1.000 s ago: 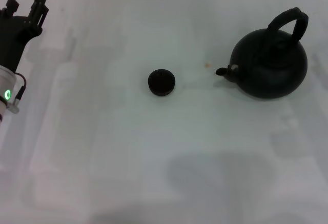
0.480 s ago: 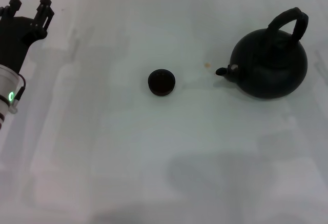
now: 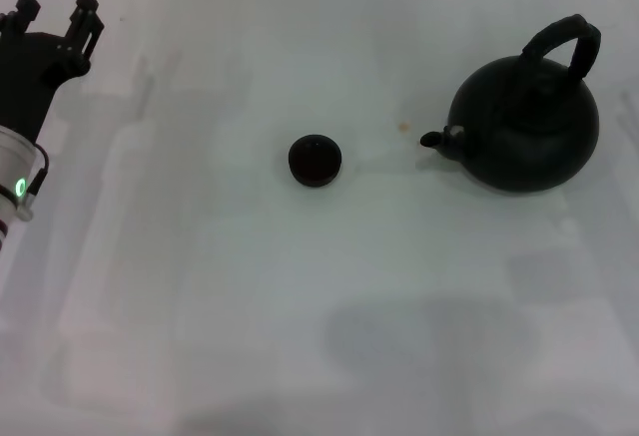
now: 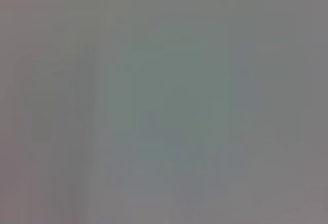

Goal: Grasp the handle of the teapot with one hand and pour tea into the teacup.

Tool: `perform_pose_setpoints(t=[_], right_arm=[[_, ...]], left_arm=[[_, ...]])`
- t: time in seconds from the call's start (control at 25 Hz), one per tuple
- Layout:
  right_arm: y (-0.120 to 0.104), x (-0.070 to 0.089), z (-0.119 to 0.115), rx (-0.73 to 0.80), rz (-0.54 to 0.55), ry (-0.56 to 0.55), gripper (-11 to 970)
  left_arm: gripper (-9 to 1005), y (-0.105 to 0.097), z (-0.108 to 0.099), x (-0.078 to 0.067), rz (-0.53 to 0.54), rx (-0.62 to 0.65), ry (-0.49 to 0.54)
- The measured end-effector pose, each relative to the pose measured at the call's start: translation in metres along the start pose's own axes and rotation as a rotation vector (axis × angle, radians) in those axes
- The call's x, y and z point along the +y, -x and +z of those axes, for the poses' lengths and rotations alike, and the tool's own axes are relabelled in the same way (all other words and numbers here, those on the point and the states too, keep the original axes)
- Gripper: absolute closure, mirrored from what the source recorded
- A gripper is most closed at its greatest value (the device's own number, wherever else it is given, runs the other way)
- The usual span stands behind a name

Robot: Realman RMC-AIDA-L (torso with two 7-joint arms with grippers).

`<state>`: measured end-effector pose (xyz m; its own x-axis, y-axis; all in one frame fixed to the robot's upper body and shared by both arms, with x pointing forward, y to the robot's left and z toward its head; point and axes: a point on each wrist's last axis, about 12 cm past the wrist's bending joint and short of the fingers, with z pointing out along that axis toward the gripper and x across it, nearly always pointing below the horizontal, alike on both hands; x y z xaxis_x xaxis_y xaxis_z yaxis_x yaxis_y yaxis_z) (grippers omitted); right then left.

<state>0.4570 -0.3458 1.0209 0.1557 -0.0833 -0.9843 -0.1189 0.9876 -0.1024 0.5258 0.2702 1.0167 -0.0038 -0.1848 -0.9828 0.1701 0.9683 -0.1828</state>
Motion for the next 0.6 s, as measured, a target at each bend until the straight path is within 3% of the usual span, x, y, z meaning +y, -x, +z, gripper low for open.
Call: perform_pose_setpoints(t=[0.6], right_arm=[[-0.0014, 0.0010, 0.0026, 0.012, 0.003, -0.001, 94]], left_arm=[[282, 0.0018, 0.0065, -0.0037, 0.000, -0.002, -0.010]])
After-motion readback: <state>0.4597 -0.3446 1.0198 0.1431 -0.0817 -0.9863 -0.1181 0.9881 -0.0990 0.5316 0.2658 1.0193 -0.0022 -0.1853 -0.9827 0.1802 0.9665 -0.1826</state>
